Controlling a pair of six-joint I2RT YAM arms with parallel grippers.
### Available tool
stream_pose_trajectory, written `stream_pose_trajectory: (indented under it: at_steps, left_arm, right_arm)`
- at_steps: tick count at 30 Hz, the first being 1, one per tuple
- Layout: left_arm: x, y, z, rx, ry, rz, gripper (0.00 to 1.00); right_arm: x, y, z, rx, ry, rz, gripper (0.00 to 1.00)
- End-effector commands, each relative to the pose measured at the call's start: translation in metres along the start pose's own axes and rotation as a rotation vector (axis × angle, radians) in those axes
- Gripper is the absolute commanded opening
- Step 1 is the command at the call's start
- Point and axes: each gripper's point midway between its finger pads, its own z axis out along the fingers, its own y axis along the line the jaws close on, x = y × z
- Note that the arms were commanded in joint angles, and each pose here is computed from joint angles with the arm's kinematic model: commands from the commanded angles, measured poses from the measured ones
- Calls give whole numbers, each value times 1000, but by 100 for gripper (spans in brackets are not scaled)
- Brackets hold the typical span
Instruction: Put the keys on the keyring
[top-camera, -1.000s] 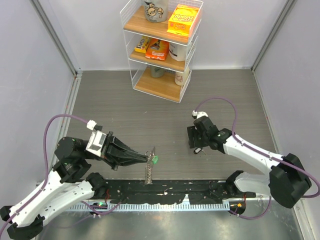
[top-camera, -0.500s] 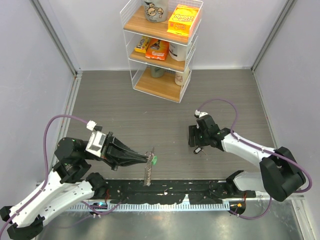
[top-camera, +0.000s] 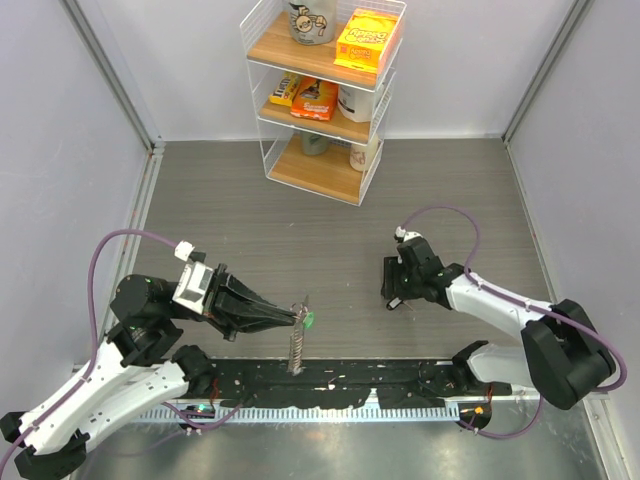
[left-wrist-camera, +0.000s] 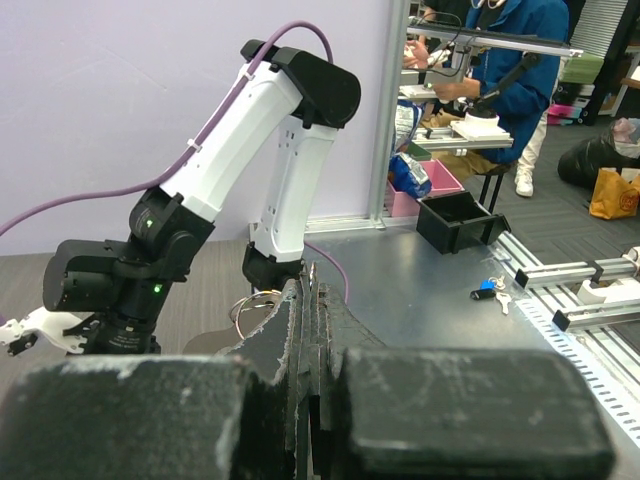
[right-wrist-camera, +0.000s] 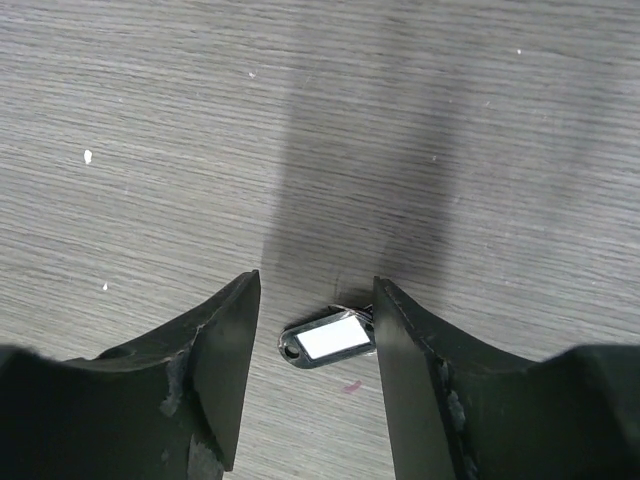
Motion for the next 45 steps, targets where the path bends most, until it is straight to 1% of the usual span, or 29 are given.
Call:
stream_pose_trajectory:
  at_steps: [1, 8, 15, 19, 20, 22, 28, 32, 35, 40, 45]
  left_arm:
    - [-12, 0, 2, -3, -40, 29, 0]
    - [-12, 1, 2, -6, -46, 26, 0]
    - [-12, 2, 3, -6, -52, 19, 0]
    - [-12, 1, 3, -3, -55, 15, 0]
    - [-13, 1, 3, -4, -58, 17, 0]
    - [-12, 1, 2, -6, -59, 17, 0]
    - [-14, 0, 1, -9, -63, 17, 0]
    - [-14, 0, 1, -9, -65, 15, 0]
    - [-13, 1, 2, -9, -67, 13, 0]
    - [-15, 1, 2, -7, -68, 14, 0]
    - [-14, 2, 3, -9, -67, 10, 0]
  right_arm:
    - [-12, 5, -6, -27, -62, 32, 53]
    - [-13, 4, -13, -25, -87, 47, 50]
    - [-11, 0, -17, -16, -95, 54, 44]
    - [-7, -1, -16, -12, -85, 53, 43]
    - [-7, -2, -15, -5, -85, 55, 44]
    - [-6, -4, -15, 3, -86, 59, 49]
    - [-16, -3, -21, -4, -136, 70, 52]
    - [-17, -7, -22, 16, -146, 69, 54]
    - [-12, -10, -18, 23, -121, 67, 55]
    - [-12, -12, -15, 23, -124, 77, 55]
    - [-10, -13, -11, 16, -114, 75, 51]
